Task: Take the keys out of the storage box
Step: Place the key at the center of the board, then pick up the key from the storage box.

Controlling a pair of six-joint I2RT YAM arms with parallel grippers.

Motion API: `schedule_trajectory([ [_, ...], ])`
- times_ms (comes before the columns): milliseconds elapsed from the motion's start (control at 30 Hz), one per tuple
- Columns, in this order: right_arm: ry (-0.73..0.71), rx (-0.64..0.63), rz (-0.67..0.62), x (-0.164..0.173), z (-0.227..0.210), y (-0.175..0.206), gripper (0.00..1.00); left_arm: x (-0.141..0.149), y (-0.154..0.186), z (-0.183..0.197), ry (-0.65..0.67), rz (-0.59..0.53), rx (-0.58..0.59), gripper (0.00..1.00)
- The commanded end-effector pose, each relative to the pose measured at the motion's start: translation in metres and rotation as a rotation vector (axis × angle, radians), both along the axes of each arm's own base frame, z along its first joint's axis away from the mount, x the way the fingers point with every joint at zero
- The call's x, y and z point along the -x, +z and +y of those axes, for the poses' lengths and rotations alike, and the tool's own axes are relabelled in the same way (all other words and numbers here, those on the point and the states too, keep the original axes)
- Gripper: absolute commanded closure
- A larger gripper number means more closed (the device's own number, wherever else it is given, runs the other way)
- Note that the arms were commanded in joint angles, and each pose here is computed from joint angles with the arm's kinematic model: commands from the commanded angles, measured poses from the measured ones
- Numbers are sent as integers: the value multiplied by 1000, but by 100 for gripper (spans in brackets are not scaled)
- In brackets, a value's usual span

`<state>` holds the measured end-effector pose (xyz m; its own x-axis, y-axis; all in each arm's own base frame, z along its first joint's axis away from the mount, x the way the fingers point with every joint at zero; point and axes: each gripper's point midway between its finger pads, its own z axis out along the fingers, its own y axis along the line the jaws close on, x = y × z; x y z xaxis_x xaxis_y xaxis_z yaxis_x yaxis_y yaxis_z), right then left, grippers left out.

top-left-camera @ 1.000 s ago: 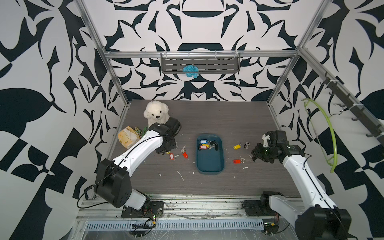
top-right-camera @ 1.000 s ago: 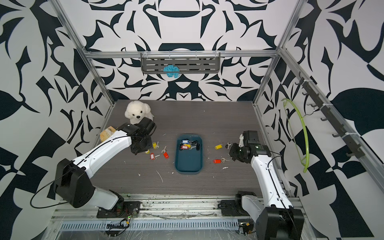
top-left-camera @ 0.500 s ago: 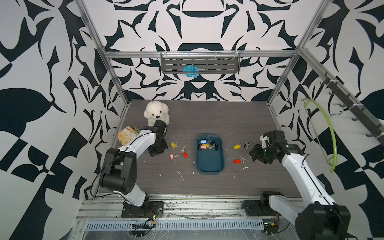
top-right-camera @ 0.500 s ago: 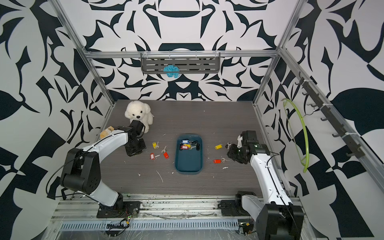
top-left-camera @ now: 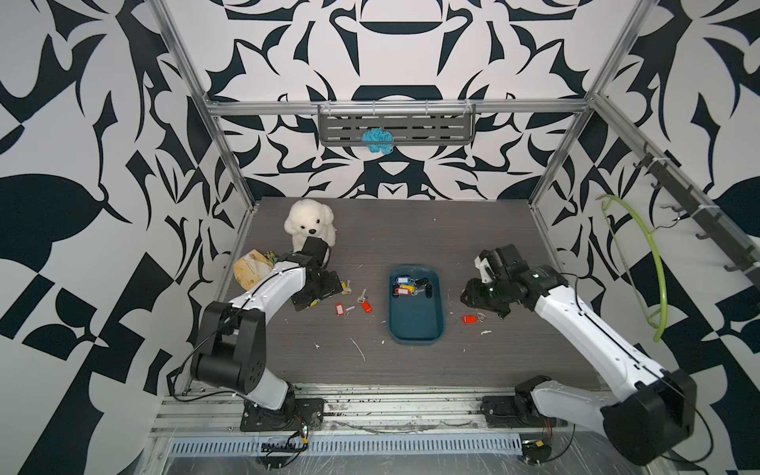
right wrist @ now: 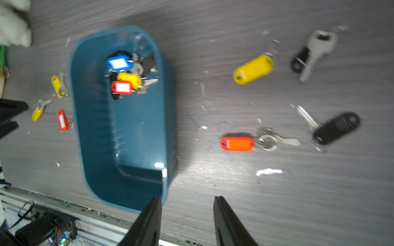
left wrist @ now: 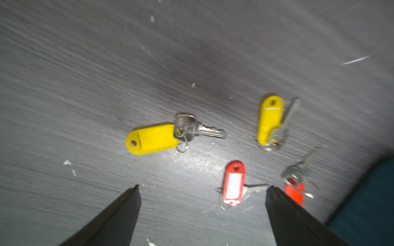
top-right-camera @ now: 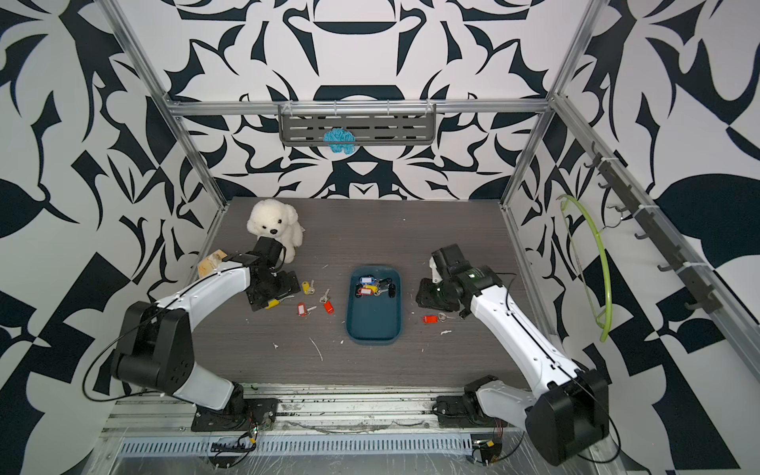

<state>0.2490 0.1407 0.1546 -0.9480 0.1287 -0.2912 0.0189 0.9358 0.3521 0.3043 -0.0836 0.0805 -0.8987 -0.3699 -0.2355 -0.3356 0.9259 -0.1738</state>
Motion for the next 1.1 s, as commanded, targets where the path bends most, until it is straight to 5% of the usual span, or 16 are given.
schedule_trajectory([
  [0,-3,-4,-70,-26,29,18,59,1,24,2,-17,-103,18,0],
  [167,32,-12,-71,-49,70,11,63,4,66,-1,-57,-303,75,2],
  [433,60,2,-15,-75,108,-21,61,16,90,-19,-145,-436,195,1],
  [1067,0,64,106,-100,125,-87,71,15,85,-30,-180,-421,243,1],
])
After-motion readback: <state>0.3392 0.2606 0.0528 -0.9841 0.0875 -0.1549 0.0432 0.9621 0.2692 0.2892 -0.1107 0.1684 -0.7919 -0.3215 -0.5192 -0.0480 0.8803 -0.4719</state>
